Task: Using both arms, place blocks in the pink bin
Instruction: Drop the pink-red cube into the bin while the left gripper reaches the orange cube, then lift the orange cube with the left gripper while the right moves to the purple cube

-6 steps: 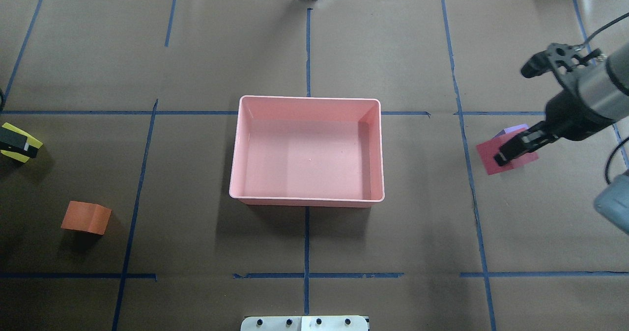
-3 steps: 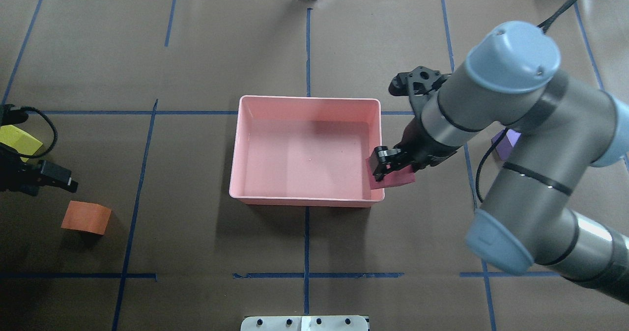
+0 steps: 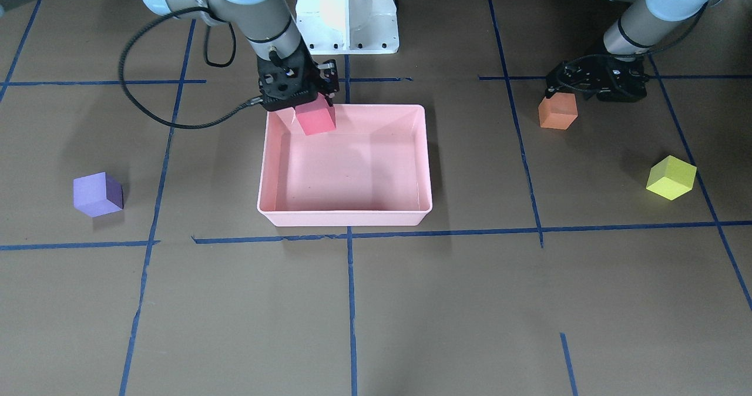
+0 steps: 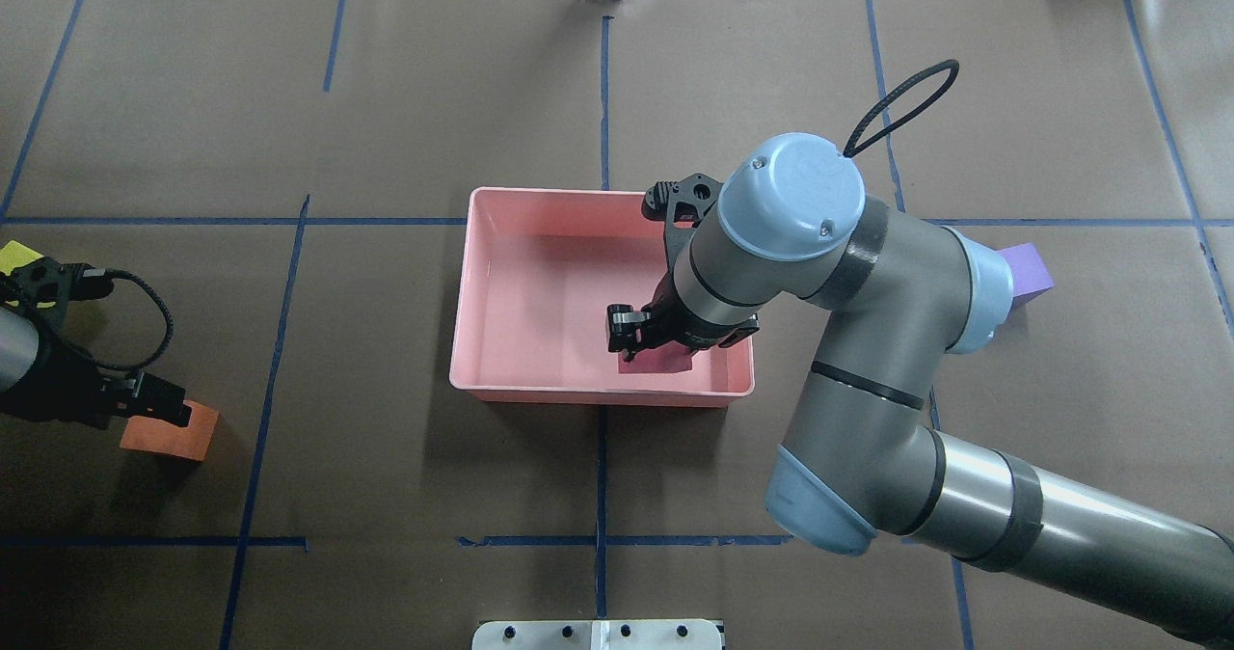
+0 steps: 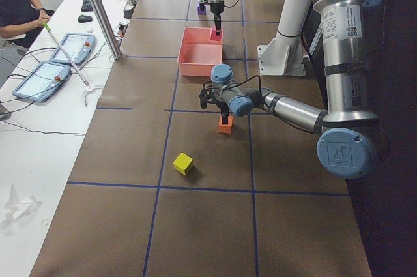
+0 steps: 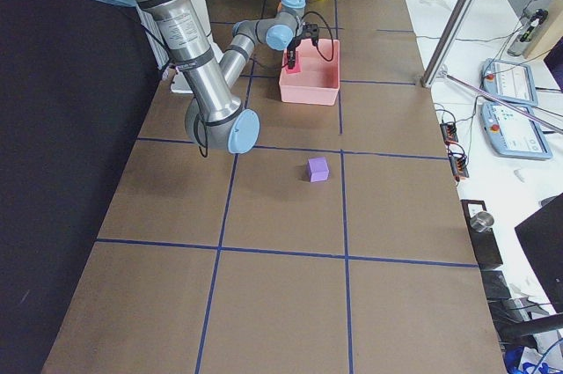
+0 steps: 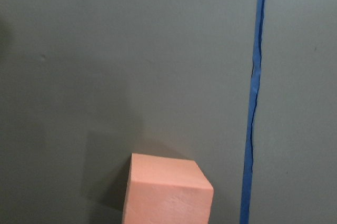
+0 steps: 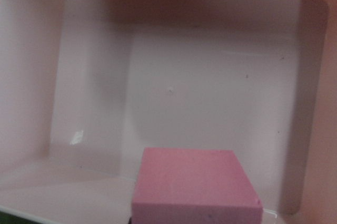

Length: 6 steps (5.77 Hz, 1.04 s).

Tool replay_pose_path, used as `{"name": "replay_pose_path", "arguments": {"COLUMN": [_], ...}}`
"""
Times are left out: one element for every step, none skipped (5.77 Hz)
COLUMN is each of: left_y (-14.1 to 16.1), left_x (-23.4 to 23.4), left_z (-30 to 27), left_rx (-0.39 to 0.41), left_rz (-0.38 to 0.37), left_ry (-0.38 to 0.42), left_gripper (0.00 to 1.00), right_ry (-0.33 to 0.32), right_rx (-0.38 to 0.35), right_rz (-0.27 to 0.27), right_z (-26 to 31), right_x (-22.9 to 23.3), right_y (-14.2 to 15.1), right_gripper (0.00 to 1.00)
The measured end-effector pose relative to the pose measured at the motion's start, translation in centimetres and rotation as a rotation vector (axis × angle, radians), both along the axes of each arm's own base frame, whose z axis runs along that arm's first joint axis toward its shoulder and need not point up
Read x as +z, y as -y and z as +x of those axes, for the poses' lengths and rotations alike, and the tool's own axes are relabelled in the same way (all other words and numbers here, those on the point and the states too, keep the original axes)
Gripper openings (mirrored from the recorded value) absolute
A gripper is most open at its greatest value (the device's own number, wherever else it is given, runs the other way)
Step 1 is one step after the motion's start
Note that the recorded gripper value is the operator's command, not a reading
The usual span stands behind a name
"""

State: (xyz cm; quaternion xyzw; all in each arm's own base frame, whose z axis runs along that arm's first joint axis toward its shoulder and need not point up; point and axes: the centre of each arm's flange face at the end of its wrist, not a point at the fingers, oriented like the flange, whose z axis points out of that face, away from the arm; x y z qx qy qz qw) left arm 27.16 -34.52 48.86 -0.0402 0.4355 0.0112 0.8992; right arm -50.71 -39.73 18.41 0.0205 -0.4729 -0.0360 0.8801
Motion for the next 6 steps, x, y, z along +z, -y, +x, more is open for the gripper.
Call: {"name": "replay_pose_path", "arguments": {"left_y": [-0.7,-1.1,-1.3,-1.6,-1.9,-2.0], "left_x": [0.2,0.7,1.0,1.4,1.7,1.9], "left_z": [0.8,1.4,1.7,2.1,2.6,3.0], "left_rx": [0.009,0.006,0.004,0.010,0.018,0.023], "left_rz": [0.013,0.034,0.051,0.059,0.066,0.069], "left_ry": [0.018,0.044,0.063,0.075,0.085,0.093], "left_gripper": [1.00,1.00,1.00,1.00,0.99,0.93], "right_ry": [-0.011,-0.025,-0.035,-0.035,-0.024,-0.006], "right_rx": [0.025,0.039,0.046,0.048,0.057,0.073], "right_rz": [-0.001,-0.005,-0.007,-0.007,-0.002,0.005], "right_z": [-1.0,-1.6,-1.9,-1.9,-0.9,1.9], "right_x": [0.4,1.0,1.3,1.3,0.9,1.1], "right_y": [0.7,1.1,1.3,1.3,1.5,1.5], "right_gripper": [0.74,1.00,1.00,1.00,1.00,1.00]}}
